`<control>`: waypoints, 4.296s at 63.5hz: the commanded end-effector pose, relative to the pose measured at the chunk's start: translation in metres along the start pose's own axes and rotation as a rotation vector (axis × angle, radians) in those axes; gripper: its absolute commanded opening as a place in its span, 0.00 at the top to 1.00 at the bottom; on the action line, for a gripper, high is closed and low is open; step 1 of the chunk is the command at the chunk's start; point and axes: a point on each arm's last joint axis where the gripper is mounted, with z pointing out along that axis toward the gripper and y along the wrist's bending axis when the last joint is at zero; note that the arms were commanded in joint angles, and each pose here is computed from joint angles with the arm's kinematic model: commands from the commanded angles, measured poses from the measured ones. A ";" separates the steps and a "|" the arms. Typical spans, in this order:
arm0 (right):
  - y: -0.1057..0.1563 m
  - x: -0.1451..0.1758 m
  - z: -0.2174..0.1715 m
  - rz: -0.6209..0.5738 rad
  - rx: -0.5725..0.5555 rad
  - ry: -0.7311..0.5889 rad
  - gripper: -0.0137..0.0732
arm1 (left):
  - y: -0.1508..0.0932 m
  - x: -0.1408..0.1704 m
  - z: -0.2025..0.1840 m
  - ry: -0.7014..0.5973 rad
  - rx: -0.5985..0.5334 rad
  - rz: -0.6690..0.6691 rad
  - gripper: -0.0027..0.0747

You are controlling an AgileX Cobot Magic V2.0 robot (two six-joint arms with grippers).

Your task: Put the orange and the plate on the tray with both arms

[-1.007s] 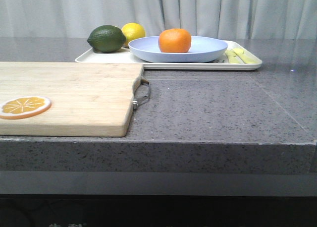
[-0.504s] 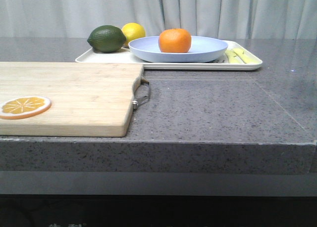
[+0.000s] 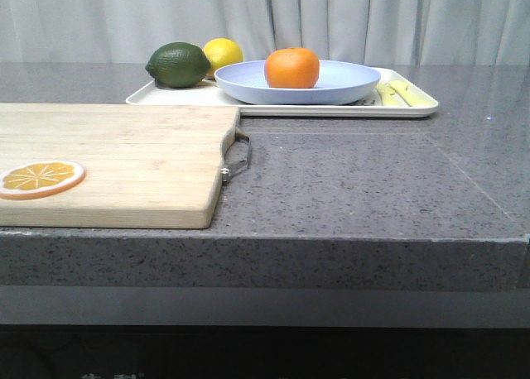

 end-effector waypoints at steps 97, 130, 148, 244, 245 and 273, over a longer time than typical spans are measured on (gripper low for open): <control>-0.001 0.009 -0.023 -0.019 0.019 -0.114 0.92 | 0.000 -0.014 -0.007 -0.103 0.001 -0.016 0.99; -0.001 0.009 -0.023 -0.019 0.019 -0.114 0.92 | 0.030 0.090 -0.051 -0.541 -0.549 -0.118 0.99; -0.001 0.009 -0.023 -0.019 0.019 -0.114 0.92 | 0.031 0.166 -0.027 -0.581 -0.715 -0.197 0.99; -0.004 0.073 -0.003 0.057 0.144 -0.442 0.92 | 0.033 0.179 -0.018 -0.598 -0.726 -0.195 0.99; -0.004 0.076 -0.001 0.057 0.151 -0.469 0.92 | 0.033 0.179 -0.018 -0.598 -0.726 -0.195 0.99; -0.002 0.139 0.041 0.102 0.166 -0.672 0.92 | 0.033 0.179 -0.018 -0.598 -0.726 -0.195 0.99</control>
